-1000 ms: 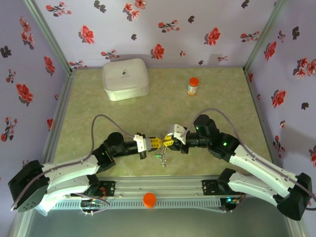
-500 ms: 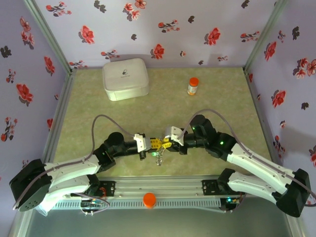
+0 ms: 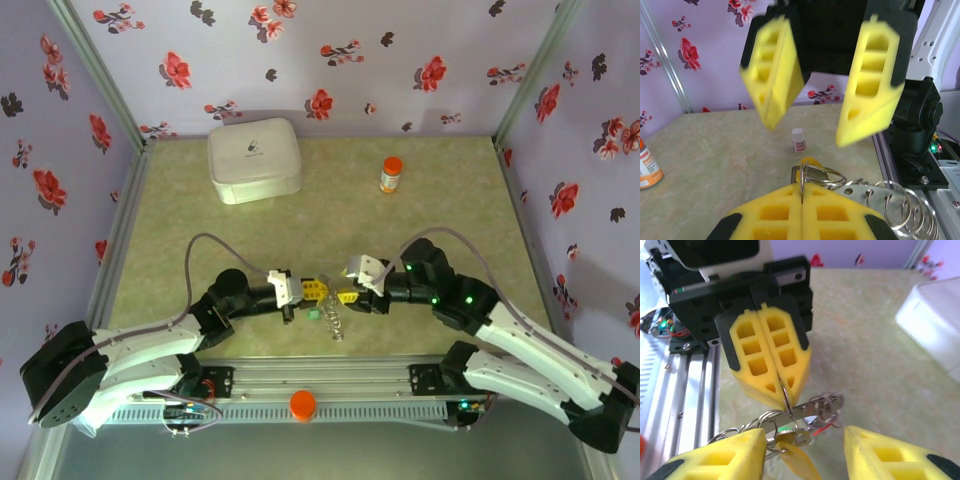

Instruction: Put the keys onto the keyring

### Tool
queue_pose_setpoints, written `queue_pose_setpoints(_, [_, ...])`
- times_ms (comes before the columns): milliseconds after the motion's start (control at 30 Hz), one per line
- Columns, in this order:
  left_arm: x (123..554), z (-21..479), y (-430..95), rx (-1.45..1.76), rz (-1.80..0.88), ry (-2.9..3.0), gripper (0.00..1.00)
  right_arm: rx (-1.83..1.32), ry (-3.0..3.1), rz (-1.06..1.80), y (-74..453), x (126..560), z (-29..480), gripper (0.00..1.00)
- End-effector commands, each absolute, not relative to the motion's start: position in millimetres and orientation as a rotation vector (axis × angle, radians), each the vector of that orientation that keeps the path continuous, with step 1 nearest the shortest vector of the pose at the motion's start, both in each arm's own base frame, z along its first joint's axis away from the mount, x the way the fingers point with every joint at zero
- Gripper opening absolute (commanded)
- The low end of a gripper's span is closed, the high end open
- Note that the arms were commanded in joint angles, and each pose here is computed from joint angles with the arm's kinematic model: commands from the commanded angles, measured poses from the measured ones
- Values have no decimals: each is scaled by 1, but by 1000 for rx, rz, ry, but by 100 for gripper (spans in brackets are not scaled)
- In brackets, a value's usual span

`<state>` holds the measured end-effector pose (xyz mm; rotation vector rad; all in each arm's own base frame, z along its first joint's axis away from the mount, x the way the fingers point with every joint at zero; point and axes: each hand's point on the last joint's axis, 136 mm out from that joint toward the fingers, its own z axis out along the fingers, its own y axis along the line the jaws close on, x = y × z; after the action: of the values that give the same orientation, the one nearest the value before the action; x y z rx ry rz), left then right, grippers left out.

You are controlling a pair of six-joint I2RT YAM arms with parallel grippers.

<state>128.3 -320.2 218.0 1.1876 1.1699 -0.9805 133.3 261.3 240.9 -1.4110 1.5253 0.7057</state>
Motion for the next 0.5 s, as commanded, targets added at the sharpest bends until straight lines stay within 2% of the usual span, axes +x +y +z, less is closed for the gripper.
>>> queue_pose_setpoints(0, [131, 246, -317, 1117, -991, 1090, 0, -1357, 1612, 645, 249, 139, 225, 49])
queue_pose_setpoints(300, [127, 238, -312, 1111, -1019, 1112, 0, -1333, 1628, 719, 265, 141, 212, 51])
queue_pose_setpoints(467, [126, 240, -312, 1107, -1033, 1105, 0, -1367, 1620, 759, 273, 139, 209, 46])
